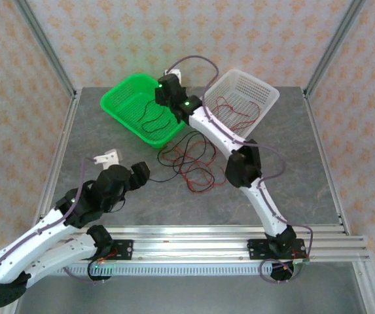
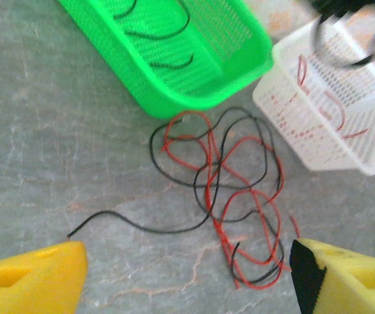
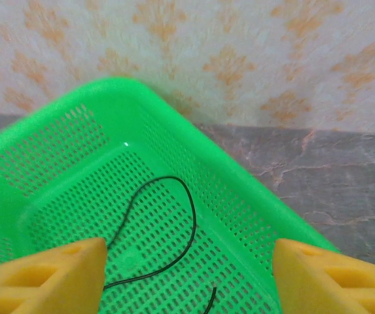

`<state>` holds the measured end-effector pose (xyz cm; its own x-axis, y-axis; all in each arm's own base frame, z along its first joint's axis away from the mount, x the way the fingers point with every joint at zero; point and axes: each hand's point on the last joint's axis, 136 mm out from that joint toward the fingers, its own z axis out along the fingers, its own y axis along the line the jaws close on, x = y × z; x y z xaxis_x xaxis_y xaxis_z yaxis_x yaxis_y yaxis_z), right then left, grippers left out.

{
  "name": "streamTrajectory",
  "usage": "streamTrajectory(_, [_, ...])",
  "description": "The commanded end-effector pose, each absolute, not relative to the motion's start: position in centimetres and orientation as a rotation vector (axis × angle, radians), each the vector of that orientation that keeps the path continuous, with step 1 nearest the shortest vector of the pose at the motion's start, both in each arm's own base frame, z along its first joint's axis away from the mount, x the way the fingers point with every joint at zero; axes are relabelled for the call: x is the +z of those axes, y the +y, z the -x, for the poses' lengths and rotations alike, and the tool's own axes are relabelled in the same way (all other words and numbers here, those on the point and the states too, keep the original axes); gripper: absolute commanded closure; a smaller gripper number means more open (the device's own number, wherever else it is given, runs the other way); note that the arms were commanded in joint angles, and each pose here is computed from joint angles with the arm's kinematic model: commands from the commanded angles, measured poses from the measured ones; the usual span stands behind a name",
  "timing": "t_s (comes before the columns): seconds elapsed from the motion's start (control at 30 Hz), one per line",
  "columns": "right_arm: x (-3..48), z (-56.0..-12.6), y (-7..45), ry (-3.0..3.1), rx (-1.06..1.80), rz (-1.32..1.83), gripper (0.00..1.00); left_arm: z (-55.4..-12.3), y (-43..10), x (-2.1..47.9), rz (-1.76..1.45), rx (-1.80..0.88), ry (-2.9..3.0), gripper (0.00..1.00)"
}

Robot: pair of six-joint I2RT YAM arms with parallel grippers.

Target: Untangle the cables

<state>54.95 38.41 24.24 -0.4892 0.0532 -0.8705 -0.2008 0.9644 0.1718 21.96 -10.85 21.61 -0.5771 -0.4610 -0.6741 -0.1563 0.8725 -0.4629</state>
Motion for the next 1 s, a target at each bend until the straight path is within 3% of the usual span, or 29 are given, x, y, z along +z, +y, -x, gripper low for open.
streamTrajectory(0.0, [31.4, -52.0, 36.0, 2.035, 0.344, 0.011, 0.34, -21.6, -11.9, 21.1, 0.394, -0.447, 2.264, 0.21])
streamTrajectory(0.4, [32.7, -46.1, 33.4, 2.119, 0.317, 0.031, 0.48, -24.4, -17.9, 18.0, 0.119, -0.42, 2.42, 0.32])
streamTrajectory(0.7, [31.0, -41.9, 29.3, 2.153, 0.296, 0.005, 0.49, -27.7, -22.0, 12.8, 0.04, -0.328, 2.556, 0.4])
streamTrajectory(0.97, [28.6, -38.3, 25.7, 2.163, 0.291, -0.03, 0.5, -30.1, -21.8, 8.3, 0.106, -0.183, 2.63, 0.62])
